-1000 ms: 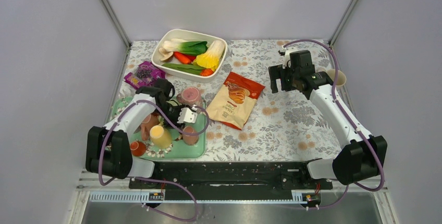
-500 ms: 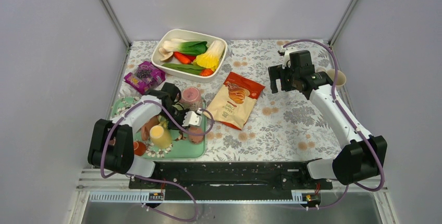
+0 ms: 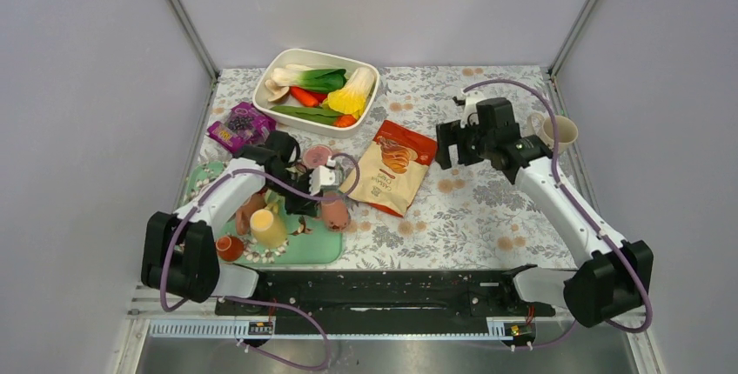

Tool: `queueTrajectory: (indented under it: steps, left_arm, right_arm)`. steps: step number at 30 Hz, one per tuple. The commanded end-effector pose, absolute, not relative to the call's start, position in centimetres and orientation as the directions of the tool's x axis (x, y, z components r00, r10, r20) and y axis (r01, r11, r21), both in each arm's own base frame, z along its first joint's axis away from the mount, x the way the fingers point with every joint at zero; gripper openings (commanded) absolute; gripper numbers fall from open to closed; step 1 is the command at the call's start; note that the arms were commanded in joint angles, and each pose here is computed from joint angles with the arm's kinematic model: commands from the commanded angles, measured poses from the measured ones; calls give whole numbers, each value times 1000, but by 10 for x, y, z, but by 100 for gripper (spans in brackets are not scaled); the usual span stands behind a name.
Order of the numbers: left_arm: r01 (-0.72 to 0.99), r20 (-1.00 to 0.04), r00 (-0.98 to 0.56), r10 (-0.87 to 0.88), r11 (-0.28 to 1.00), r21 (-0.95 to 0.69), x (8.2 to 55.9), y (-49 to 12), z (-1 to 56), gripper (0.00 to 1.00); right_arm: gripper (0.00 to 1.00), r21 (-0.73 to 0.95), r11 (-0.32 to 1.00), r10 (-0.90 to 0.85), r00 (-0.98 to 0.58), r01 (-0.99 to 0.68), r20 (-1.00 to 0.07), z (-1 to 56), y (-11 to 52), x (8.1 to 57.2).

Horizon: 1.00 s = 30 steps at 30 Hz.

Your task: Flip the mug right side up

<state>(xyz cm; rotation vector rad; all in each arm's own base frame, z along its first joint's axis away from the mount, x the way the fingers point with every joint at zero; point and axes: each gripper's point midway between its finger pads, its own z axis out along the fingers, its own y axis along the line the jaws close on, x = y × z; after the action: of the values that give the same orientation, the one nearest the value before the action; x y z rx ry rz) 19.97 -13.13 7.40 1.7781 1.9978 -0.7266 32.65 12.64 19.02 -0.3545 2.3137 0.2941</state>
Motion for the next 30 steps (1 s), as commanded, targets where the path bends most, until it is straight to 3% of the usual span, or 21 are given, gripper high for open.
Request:
queueTrajectory:
  steps: [1, 6, 13, 21, 24, 25, 26, 30]
  left_arm:
    - [971, -771, -230, 594, 197, -138, 221, -173, 154, 0]
    - [939, -841, -300, 449, 294, -178, 234, -190, 204, 0]
    - [911, -919, -325, 224, 335, -240, 243, -211, 277, 0]
    - [936, -940, -268, 211, 289, -202, 229, -227, 295, 0]
    - [946, -944, -250, 214, 261, -192, 222, -235, 296, 0]
    - [949, -945, -247, 215, 251, -191, 219, -238, 296, 0]
    - [951, -945, -246, 217, 243, -192, 218, -240, 296, 0]
    - [949, -937, -250, 244, 252, -188, 218, -239, 289, 0]
  right_arm:
    - [100, 296, 800, -83, -585, -522, -807, 219, 195, 299]
    - [99, 430, 641, -29, -580, -636, -814, 229, 256, 263]
    - [97, 679, 244, 234, -637, -693, -734, 286, 322, 223]
    - [93, 718, -25, 311, -688, -696, -656, 339, 343, 206]
    - [87, 725, -100, 315, -713, -682, -627, 350, 351, 203]
    - [82, 723, -123, 320, -717, -680, -620, 354, 352, 202]
    - [70, 715, -146, 335, -714, -684, -615, 360, 351, 202]
    - [11, 669, -122, 373, -659, -733, -654, 369, 346, 203]
